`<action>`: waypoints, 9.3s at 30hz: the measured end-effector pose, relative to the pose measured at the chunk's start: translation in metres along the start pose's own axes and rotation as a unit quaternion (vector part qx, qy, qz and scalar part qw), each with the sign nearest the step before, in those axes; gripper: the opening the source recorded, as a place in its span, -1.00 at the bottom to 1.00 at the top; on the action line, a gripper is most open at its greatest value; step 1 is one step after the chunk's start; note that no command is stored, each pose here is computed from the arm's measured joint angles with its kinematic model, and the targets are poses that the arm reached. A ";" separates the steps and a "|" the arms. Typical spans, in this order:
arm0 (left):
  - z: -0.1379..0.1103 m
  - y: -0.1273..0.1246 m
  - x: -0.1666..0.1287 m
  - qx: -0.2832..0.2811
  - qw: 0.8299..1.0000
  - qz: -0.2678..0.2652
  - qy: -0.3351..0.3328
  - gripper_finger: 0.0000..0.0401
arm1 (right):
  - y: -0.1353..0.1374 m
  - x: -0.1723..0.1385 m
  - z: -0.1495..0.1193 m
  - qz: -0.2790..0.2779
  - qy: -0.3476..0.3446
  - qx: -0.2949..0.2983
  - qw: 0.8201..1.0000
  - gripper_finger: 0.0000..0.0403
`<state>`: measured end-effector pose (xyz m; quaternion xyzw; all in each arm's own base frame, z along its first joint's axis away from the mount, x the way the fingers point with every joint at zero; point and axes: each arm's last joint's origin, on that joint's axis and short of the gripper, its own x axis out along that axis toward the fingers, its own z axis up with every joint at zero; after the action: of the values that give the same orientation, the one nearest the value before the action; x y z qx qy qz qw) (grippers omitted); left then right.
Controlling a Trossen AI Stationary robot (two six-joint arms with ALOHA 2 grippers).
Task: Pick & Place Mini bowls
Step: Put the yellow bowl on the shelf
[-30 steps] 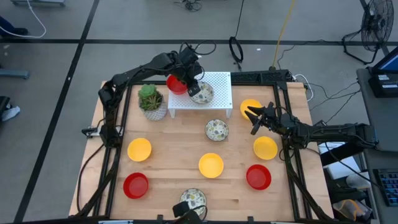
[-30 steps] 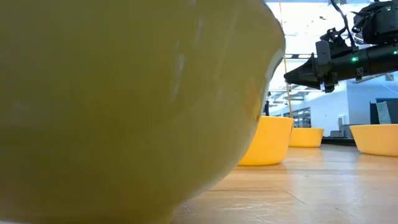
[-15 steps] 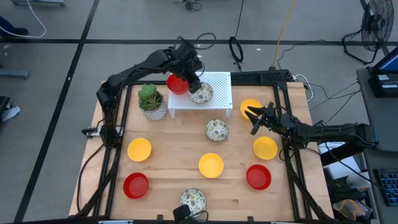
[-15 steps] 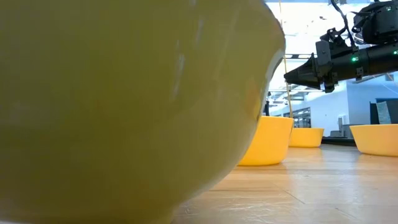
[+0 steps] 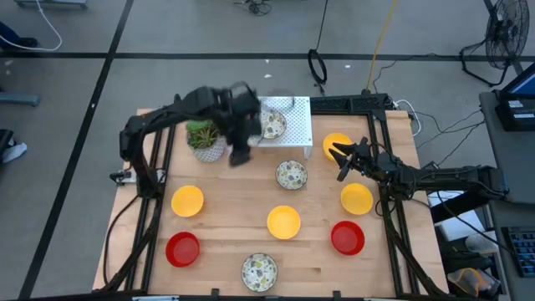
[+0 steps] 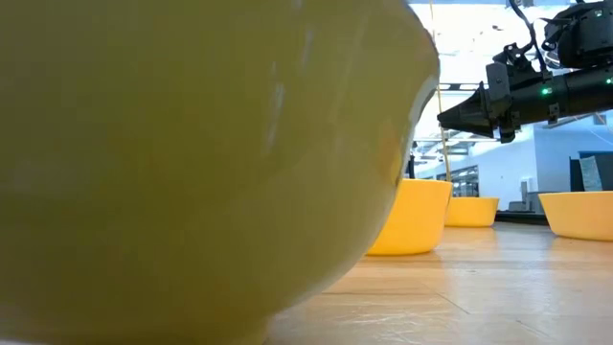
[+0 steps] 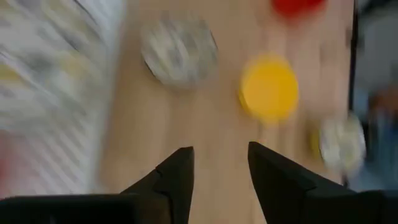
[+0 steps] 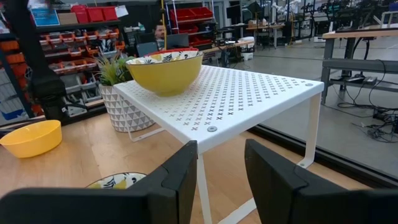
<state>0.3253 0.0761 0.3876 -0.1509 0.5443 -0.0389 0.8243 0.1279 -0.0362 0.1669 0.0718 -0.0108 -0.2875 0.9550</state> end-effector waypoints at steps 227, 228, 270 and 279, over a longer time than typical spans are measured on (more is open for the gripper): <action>-0.040 -0.059 0.185 0.250 0.954 -0.135 -0.101 0.32 | 0.158 0.130 -0.008 0.499 0.221 -0.057 0.836 -1.00; -0.038 -0.059 0.184 0.249 0.953 -0.131 -0.112 0.33 | 0.157 0.127 -0.006 0.496 0.232 -0.054 0.835 -1.00; -0.020 -0.054 0.115 0.149 0.927 0.167 -0.299 0.34 | 0.086 0.085 0.077 0.043 0.226 -0.165 0.959 -1.00; -0.037 -0.059 0.074 0.134 0.927 0.160 -0.311 0.34 | 0.069 0.100 0.081 0.051 0.216 -0.133 0.966 -1.00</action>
<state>0.3278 -0.0047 0.3262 0.0453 0.2673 0.0696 0.9600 0.2443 -0.0454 0.2548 0.0035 0.2301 -0.2151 0.9491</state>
